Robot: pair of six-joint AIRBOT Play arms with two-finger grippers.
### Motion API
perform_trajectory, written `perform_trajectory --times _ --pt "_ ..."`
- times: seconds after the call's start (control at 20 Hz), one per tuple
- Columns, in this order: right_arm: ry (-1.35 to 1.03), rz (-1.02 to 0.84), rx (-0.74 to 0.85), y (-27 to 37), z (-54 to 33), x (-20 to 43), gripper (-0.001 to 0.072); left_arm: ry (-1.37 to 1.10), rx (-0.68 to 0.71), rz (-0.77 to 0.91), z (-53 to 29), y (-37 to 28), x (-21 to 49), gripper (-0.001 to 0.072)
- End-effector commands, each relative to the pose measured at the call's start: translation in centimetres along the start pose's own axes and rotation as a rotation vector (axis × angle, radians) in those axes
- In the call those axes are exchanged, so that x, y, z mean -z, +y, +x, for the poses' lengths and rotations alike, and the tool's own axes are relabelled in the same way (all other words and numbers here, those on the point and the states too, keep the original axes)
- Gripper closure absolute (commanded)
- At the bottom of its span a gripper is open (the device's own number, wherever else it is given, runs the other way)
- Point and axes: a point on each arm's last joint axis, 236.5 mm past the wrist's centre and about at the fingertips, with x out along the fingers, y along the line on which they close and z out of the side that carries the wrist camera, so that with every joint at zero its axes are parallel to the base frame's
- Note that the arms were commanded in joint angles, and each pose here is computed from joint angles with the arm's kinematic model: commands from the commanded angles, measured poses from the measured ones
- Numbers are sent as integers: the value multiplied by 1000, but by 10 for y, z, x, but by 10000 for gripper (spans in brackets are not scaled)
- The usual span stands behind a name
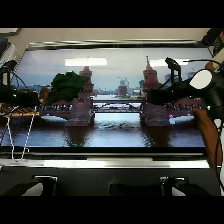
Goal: Fold the clothes and pants, and hang the long-sleeved shirts on hangers.
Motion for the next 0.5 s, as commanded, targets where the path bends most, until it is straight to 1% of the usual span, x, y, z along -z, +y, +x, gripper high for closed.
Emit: perform_trajectory --times 0.0,0.05,0.1,0.15,0.3,0.45 --pt "-1 -1 1 0 0 0 681 -50 -6 -43 4 3 -14 543" --pt "-8 1 -3 1 0 -2 681 -77 -8 -86 7 5 -22 340" --pt "-20 1 -4 1 0 -5 681 -120 -8 -144 11 8 -34 21" --pt "-33 1 -4 1 -1 -8 681 -179 -10 -184 15 12 -51 -13" --pt "-69 2 -5 2 -1 -16 680 -367 -24 -211 43 32 -111 -13" --pt "-75 2 -3 1 -1 -18 680 -378 -40 -244 110 58 -141 -13"
